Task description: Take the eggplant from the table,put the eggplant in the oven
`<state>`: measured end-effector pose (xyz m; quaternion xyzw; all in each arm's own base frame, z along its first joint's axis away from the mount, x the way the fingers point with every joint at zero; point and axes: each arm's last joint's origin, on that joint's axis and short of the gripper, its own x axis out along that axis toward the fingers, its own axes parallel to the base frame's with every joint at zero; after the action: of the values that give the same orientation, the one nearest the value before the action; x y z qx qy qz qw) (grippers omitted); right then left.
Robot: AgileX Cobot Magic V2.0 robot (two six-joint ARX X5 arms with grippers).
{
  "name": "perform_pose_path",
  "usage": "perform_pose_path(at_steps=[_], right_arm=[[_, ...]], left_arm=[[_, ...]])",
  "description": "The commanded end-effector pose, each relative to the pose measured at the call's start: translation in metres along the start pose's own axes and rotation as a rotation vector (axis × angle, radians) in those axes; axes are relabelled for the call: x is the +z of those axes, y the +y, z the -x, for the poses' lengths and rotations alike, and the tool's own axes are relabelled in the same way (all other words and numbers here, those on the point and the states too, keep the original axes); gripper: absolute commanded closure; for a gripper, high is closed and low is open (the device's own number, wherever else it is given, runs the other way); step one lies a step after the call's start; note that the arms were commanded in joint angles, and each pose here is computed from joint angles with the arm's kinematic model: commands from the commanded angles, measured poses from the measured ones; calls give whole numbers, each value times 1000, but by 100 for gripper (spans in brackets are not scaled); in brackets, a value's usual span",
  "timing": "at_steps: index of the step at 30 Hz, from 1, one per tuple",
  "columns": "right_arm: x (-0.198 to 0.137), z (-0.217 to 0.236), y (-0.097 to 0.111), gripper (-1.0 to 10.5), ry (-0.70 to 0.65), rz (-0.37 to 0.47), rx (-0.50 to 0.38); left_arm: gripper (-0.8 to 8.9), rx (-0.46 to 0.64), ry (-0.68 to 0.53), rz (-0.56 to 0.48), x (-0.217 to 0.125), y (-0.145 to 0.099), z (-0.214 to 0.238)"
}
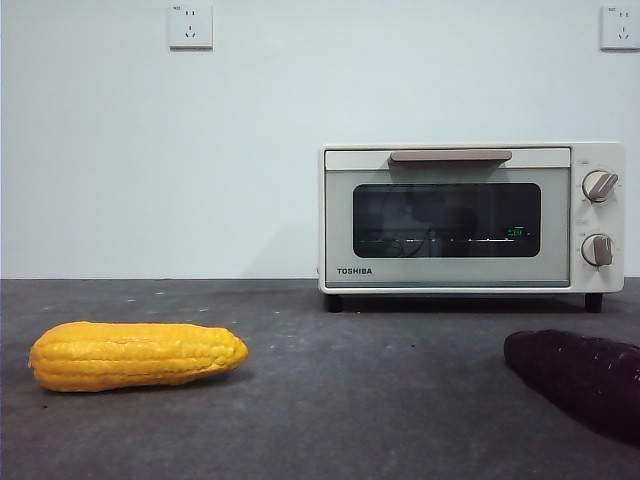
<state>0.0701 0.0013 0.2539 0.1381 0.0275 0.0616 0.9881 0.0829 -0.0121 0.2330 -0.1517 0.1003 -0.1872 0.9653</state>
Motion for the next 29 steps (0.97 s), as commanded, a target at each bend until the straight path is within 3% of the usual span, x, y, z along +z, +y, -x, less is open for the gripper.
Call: perform_pose_path(at_steps=[1, 14, 22, 29], right_arm=[[19, 4, 6, 946, 17, 38, -2], [121, 14, 37, 945, 126, 203, -18], [181, 13, 53, 944, 48, 220, -5], [205, 6, 60, 943, 110, 208, 10]], left_arm=[[818, -29, -4, 3, 16, -6, 0], [818, -214, 59, -41, 104, -27, -22], [819, -321, 69, -91, 156, -40, -35], [819, -365, 79, -123, 189, -49, -44]])
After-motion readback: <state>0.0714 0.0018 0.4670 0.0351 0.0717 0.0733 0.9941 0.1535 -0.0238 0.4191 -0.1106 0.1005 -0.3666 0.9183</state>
